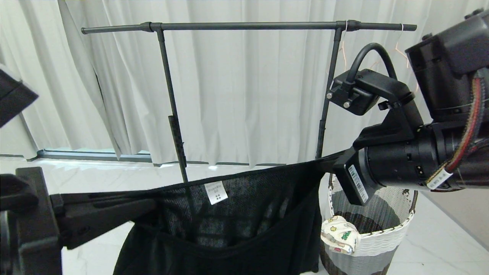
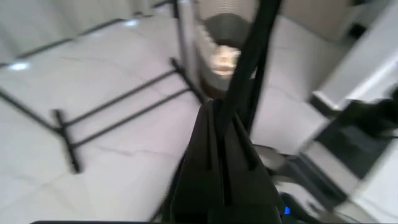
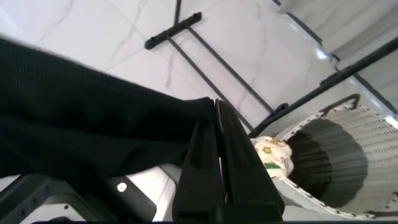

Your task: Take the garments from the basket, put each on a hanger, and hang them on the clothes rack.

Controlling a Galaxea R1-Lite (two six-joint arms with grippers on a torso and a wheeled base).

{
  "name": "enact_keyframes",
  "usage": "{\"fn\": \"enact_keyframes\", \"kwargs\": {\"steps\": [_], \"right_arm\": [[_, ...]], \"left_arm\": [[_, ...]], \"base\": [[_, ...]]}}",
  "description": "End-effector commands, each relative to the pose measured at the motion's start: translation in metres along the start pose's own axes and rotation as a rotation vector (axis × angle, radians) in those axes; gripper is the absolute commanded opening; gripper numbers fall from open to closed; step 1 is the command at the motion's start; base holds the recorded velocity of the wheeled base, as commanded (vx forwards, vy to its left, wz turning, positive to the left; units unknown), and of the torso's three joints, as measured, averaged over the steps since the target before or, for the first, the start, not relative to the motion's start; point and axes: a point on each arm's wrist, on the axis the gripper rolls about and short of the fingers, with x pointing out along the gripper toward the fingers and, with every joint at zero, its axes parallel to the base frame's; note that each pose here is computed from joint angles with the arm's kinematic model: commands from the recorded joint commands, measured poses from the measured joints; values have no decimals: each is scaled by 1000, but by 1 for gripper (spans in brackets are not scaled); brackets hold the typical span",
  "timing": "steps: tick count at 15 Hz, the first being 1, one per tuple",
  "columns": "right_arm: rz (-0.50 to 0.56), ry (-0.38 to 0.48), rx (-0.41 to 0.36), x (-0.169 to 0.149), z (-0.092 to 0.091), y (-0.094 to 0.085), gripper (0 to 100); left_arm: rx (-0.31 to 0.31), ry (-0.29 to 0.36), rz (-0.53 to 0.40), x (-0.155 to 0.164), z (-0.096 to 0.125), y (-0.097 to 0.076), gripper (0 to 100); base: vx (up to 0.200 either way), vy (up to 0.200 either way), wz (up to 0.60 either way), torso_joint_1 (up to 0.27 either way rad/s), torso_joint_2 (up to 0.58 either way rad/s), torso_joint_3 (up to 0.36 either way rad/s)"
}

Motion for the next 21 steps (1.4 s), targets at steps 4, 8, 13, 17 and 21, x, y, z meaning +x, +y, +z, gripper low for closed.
{"fn": "enact_keyframes", "kwargs": {"steps": [4,8,13,17,21], "right_arm": [[-14,-225,42,16,24,4,0],[-37,-256,21,6,28,-4,0],[-183,-315,44,-52,27,-53,0],[-192,-399,63,-84,35,-61,0],[-133,-454,-4,-95,45,-60,0]], "left_arm": [[157,41,334,7,9,50,0],[180,-130,206,3,47,39,0],[219,-249,105,30,105,19,0],[267,-251,-31,39,108,-12,0],[267,-290,-34,38,111,-16,0]], "base": [[0,0,0,0,0,0],[0,0,0,0,0,0],[0,0,0,0,0,0],[0,0,0,0,0,0],[0,0,0,0,0,0]]}}
